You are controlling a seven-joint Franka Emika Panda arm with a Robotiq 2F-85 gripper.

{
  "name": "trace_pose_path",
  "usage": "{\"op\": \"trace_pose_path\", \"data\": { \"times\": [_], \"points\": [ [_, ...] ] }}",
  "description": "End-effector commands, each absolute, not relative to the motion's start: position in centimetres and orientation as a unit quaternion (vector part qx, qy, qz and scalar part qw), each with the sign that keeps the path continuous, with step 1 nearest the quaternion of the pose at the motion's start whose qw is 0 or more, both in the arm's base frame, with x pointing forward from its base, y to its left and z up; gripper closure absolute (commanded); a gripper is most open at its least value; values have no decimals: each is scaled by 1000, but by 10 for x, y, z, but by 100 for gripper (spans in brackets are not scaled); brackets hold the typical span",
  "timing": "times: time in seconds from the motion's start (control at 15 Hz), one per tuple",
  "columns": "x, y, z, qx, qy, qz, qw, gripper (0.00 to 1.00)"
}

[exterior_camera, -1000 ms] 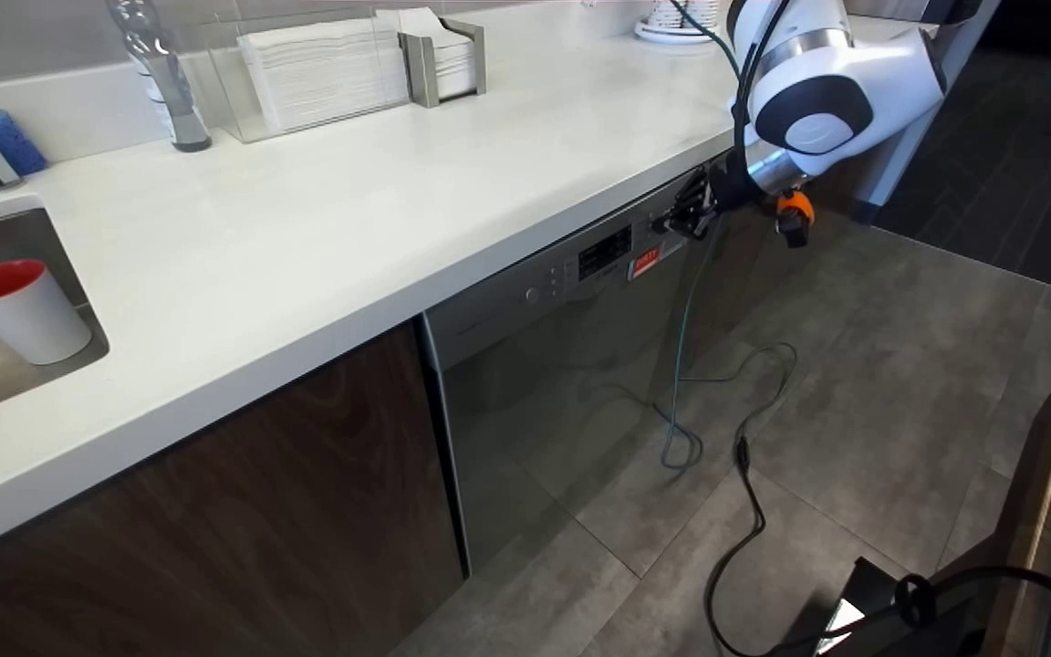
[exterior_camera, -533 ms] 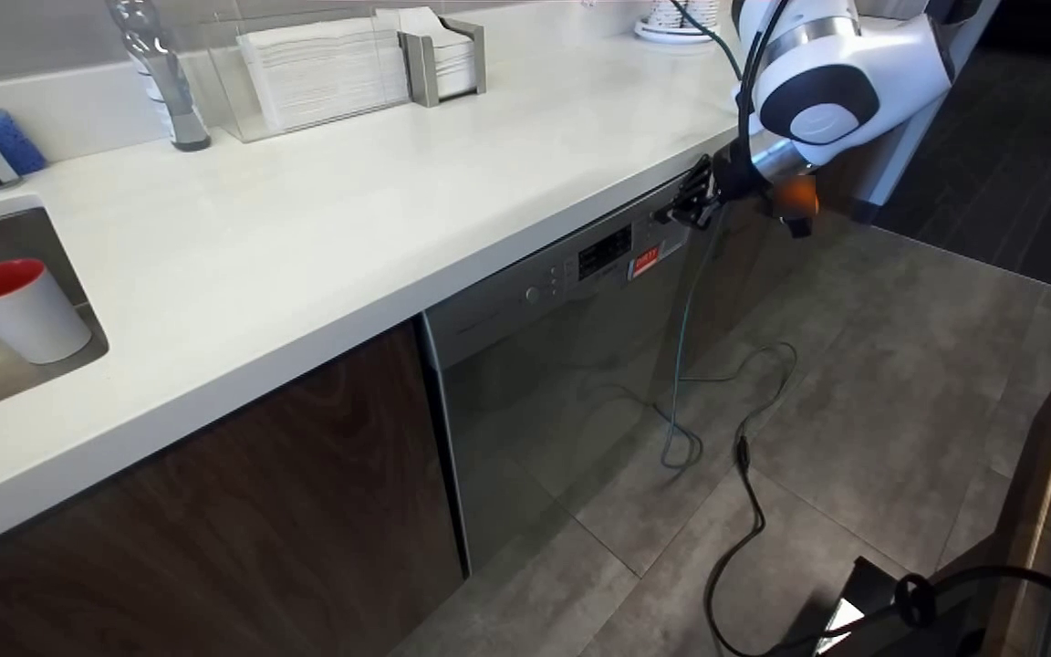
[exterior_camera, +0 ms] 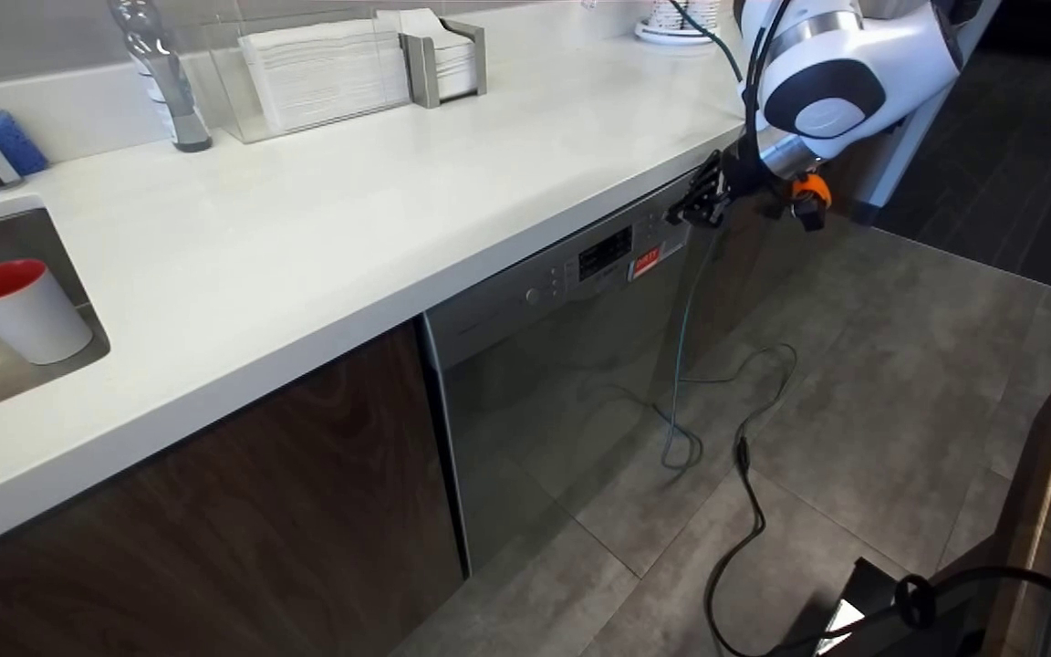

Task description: Press a button on the dishwasher.

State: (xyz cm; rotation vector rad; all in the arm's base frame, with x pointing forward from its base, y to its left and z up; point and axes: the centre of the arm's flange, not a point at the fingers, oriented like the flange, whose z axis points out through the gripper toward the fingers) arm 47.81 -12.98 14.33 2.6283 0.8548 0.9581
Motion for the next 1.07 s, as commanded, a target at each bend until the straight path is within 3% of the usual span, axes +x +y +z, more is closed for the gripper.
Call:
{"op": "trace_pose_path", "data": {
  "times": [0.0, 0.53, 1.0],
  "points": [
    [468, -128, 159, 892, 317, 301, 115, 54],
    [451, -114, 179, 876, 389, 245, 148, 0],
    [433, -83, 208, 852, 447, 215, 166, 0]
  ]
}}
